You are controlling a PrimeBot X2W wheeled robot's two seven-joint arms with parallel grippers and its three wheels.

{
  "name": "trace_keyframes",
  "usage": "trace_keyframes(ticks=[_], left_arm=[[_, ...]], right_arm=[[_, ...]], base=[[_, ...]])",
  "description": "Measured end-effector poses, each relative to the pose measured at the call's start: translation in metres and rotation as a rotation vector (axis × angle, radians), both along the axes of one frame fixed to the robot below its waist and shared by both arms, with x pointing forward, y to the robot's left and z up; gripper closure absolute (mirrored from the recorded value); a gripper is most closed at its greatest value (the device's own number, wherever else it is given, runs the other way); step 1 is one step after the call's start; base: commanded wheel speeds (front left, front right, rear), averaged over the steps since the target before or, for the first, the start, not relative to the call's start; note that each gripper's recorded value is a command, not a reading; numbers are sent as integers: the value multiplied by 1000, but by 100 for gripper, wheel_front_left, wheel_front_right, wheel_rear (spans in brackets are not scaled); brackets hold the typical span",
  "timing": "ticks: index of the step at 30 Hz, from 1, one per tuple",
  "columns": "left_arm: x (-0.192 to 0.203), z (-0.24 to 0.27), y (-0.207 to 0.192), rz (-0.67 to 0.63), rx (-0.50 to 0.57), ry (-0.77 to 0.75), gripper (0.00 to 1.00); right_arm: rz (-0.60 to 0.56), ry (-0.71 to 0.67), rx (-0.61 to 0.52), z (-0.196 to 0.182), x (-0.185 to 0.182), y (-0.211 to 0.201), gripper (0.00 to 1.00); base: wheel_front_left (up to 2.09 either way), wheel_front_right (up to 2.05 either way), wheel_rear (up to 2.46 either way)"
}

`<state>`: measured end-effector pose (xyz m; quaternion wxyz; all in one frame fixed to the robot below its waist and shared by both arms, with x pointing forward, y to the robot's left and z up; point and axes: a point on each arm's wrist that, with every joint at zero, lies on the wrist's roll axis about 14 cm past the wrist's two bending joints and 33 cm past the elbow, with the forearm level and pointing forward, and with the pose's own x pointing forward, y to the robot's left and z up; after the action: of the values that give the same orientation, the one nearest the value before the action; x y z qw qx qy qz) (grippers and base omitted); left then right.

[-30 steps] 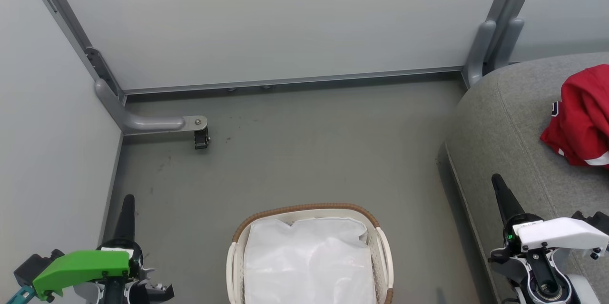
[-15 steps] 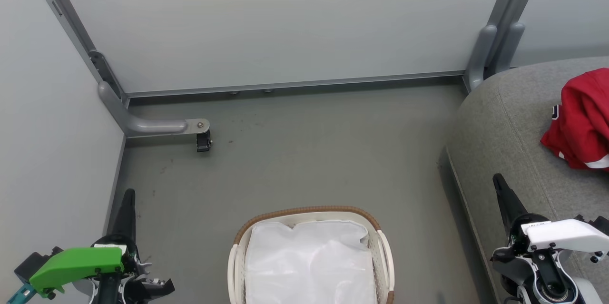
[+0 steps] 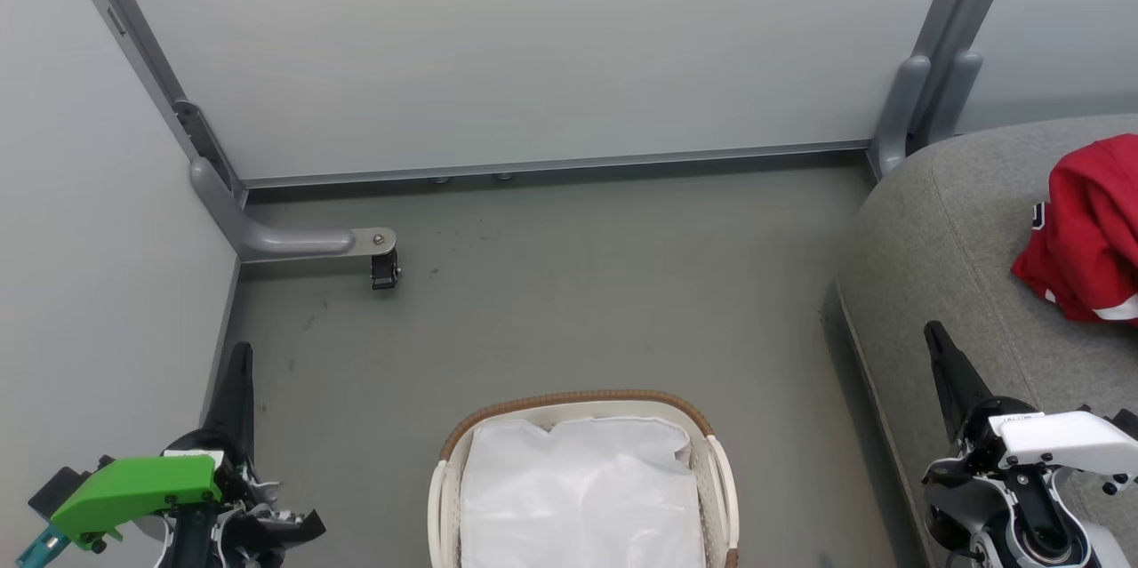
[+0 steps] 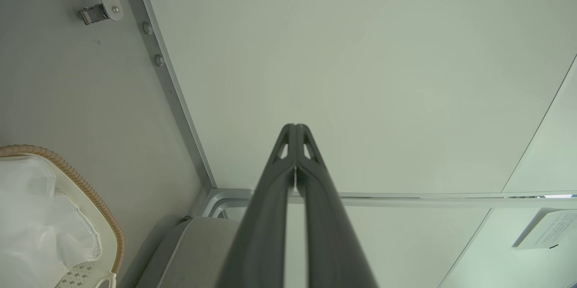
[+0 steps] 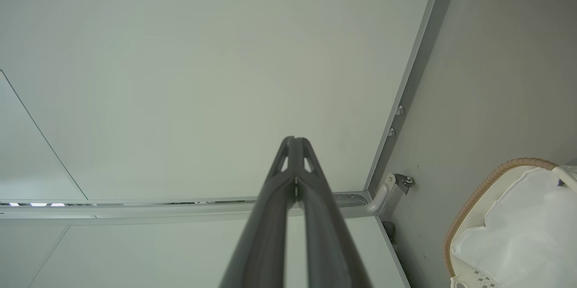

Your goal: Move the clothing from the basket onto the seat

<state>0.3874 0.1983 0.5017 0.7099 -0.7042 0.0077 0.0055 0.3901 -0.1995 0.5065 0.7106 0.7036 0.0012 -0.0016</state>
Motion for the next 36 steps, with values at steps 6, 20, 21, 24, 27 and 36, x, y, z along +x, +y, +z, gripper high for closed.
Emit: trace_keyframes(ticks=[6, 20, 21, 24, 27, 36], left_arm=[[0, 2, 1, 2, -14, -7, 100], [0, 2, 1, 2, -14, -7, 100], [0, 2, 1, 2, -14, -7, 100], [0, 2, 1, 2, -14, -7, 100], [0, 2, 1, 2, -14, -7, 100], [0, 2, 1, 2, -14, -7, 100]], right_arm=[[3, -4, 13, 1, 0, 0, 100], [3, -5, 13, 1, 0, 0, 100], [3, -5, 13, 1, 0, 0, 100], [3, -5, 13, 1, 0, 0, 100], [3, -5, 13, 1, 0, 0, 100], [3, -5, 13, 1, 0, 0, 100]], base=[[0, 0, 0], [0, 0, 0], [0, 0, 0], [0, 0, 0], [0, 0, 0], [0, 0, 0]])
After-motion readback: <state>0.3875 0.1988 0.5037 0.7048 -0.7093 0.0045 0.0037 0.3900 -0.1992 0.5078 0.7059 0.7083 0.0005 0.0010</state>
